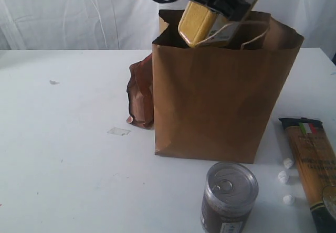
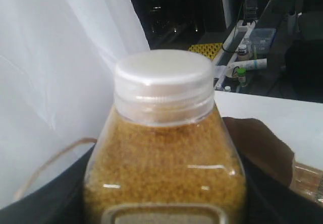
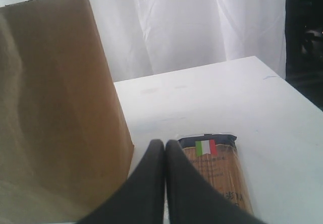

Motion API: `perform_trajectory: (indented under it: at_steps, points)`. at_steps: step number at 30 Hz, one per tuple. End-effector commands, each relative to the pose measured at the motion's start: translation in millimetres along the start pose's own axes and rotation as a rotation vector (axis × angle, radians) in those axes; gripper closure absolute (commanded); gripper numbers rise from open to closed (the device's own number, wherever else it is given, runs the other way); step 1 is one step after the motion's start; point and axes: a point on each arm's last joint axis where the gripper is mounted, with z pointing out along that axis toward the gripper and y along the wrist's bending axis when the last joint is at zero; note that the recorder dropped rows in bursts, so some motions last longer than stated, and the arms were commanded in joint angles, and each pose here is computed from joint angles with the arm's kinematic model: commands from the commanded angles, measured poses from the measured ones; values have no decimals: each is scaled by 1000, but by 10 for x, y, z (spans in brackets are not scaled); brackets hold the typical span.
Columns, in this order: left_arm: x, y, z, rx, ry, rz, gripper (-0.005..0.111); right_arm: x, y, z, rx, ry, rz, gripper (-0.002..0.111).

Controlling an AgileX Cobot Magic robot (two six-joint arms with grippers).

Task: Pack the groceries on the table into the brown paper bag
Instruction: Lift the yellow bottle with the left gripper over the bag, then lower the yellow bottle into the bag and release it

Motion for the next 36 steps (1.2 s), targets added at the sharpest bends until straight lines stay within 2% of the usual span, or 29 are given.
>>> perform_trajectory:
  at_steps: [1,10,18,24,29,36]
  points:
    - [-61,39,37,-41,-47,-15,107,-10,4,-3,-4,-6,2,108]
    - [137,0,239,-20,10,-11,105,-10,4,-3,-4,-6,2,108]
    - [323,-70,372,35,87,-1,74,-10,4,-3,-4,-6,2,108]
    - [353,-76,399,38,95,-2,57,-10,4,-3,-4,-6,2,108]
    - [353,-76,399,38,95,-2,51,-10,4,-3,-4,-6,2,108]
    - [357,-81,399,43,99,-7,51,-10,4,-3,-4,-6,2,108]
